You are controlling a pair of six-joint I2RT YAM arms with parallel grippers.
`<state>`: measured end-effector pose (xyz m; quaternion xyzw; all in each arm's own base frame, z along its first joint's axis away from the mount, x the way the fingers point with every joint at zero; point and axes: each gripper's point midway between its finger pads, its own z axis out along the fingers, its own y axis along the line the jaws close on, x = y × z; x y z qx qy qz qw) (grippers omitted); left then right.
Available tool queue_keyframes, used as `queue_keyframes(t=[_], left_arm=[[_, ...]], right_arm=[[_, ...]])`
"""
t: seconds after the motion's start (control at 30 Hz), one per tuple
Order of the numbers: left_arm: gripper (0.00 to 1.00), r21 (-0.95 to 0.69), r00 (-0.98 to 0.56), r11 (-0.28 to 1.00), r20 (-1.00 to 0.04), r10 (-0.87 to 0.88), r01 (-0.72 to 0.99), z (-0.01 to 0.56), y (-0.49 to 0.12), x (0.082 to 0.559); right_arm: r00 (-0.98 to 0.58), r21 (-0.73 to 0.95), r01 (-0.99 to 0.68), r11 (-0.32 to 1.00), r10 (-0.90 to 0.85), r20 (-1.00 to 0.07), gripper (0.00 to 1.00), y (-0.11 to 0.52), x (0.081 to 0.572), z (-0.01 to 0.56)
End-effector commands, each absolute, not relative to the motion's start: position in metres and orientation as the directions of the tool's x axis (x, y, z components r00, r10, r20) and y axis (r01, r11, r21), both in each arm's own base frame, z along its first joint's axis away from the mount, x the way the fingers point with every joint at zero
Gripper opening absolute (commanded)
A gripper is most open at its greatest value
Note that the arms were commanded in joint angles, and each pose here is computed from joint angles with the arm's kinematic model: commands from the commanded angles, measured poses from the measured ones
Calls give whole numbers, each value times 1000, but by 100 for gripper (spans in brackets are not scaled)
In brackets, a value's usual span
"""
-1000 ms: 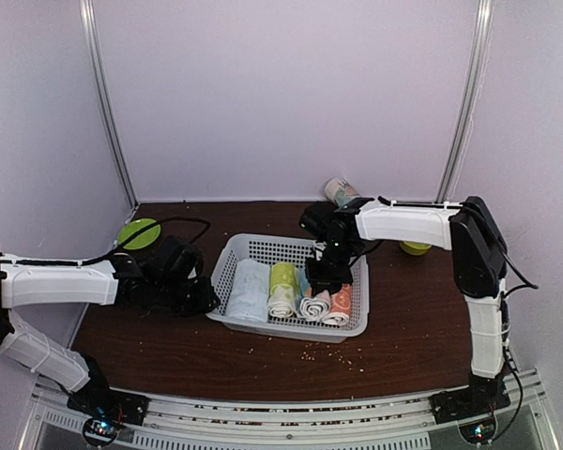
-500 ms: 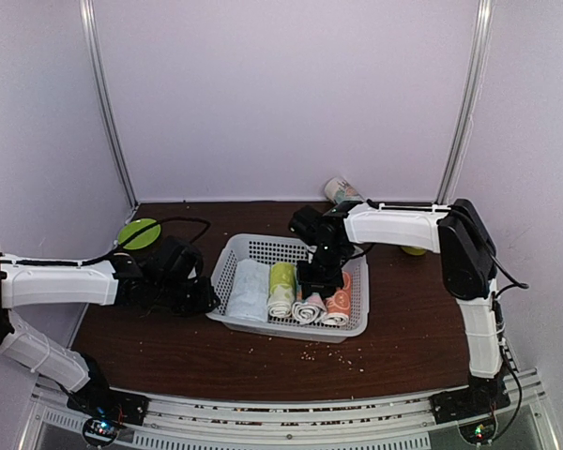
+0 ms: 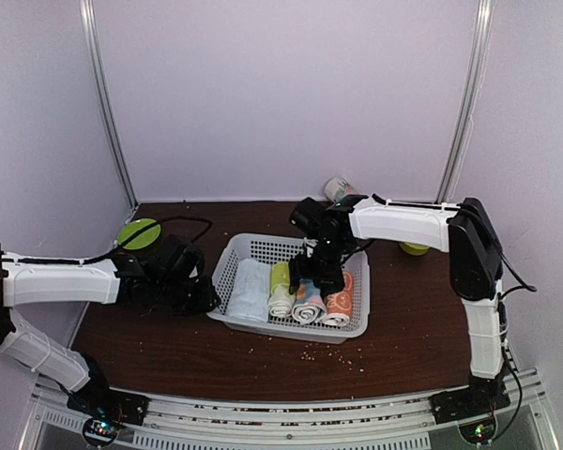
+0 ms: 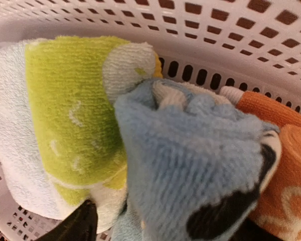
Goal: Roll the towels
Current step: Place the towel in the bin, then adjust the towel in the bin.
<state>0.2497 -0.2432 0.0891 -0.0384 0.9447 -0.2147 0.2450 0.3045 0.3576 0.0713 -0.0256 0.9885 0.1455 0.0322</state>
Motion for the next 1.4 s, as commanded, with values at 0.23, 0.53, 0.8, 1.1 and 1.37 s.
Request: queue_keyframes(t=[0.23,0.53,0.8,1.1,1.37], left_arm=[[0,-274,-901,960,-428,-77,48,62,-224,240],[0,-271,-901,961,-427,-72,51,61,-225,242],[0,-273,-907,961,-415,-75,45,59,-227,241],[0,-274,-910,961,-407,-76,42,57,-227,240],[0,-272,-914,961,-399,-71,44,54,-228,240]], right_arm=[[-964,333,-145,932,-57,-260,85,338,316,172],[-964,356,-184,916,-97,-248,19,315,282,157],[-971,359,-212,909,-152,-187,0,332,267,125],[-980,358,-189,914,-154,-124,0,341,264,89],[-982,393,-186,900,-153,-113,0,352,265,83]])
